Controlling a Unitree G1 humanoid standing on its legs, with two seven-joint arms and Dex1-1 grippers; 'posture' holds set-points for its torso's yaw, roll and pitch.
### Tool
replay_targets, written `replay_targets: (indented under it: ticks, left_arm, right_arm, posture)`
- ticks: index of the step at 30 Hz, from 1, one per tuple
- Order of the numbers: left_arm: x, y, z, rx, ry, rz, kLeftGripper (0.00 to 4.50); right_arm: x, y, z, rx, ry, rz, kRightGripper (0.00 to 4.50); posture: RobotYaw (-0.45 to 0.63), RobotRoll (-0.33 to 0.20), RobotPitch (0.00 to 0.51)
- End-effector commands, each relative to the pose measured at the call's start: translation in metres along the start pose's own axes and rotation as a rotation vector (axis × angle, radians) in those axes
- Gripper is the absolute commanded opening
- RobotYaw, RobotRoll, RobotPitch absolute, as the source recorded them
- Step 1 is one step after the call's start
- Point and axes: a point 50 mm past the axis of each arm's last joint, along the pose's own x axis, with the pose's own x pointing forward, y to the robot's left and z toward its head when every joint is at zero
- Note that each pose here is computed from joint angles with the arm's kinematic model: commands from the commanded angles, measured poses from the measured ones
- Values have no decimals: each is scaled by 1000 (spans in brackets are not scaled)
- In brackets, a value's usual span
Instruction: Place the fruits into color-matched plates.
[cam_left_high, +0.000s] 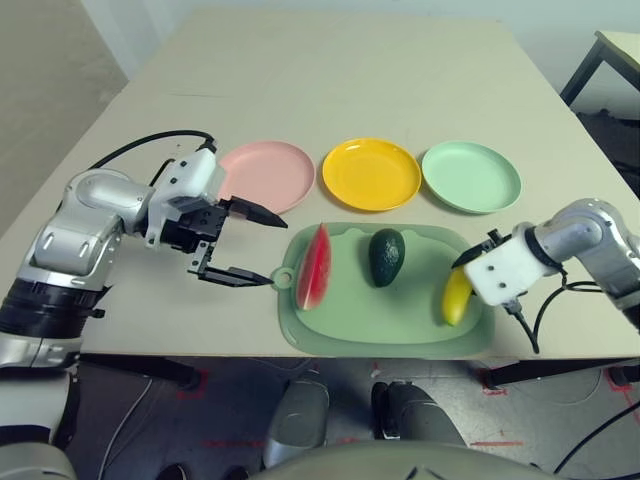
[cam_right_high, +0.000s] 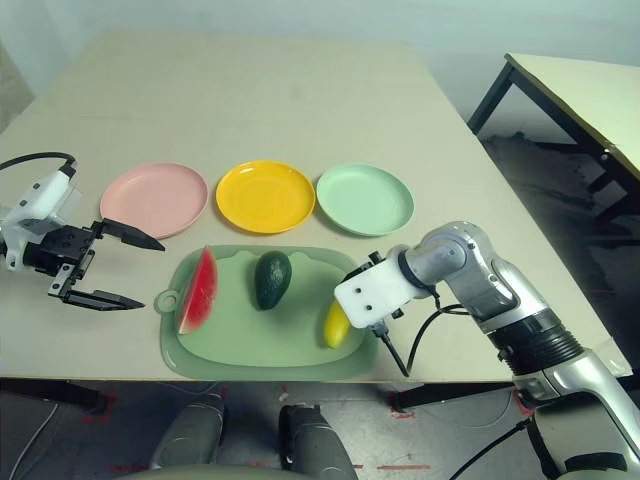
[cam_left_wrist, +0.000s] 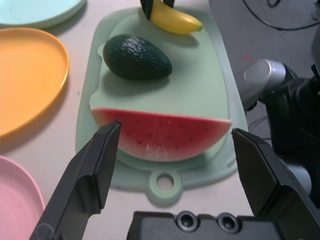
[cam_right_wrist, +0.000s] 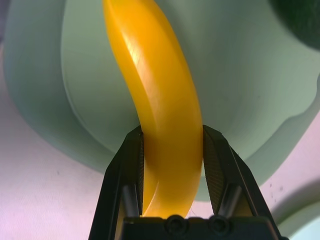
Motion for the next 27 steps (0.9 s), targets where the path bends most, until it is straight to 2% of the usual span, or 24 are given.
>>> replay_targets:
  ticks: [1,7,10,13,16,19,24,27]
  left_arm:
    - [1,3,0,6,6,9,4500]
    - [1,13,8,12,-31,84,4500]
    - [1,20,7,29,10,166,4500]
    - [2,25,2,27,67,223,4500]
    - [4,29,-2,7,94,283,4500]
    - [5,35,-2,-16,93,341,4500]
    - [7,38,-5,-30,121,385,4500]
    - [8,37,-6,-36,128,391,4500]
  right_arm:
    - [-11,-9,5,3,-11,-23,1681]
    - [-46,-57,6,20,36,-163,1681]
    - [-64,-95,6,16,50,-309,1681]
    - [-67,-123,6,24,50,-405,1681]
    - [-53,-145,6,59,21,-476,1681]
    - [-20,-157,2,25,91,-481,1681]
    - [20,-164,2,37,116,-471,1681]
    - [32,-163,-1,44,145,-466,1681]
  posture:
    - [235,0,123]
    - [224,0,115]
    - [225,0,115]
    - [224,0,115]
    - [225,0,115]
    - [224,0,123]
    - [239,0,127]
    - [254,0,127]
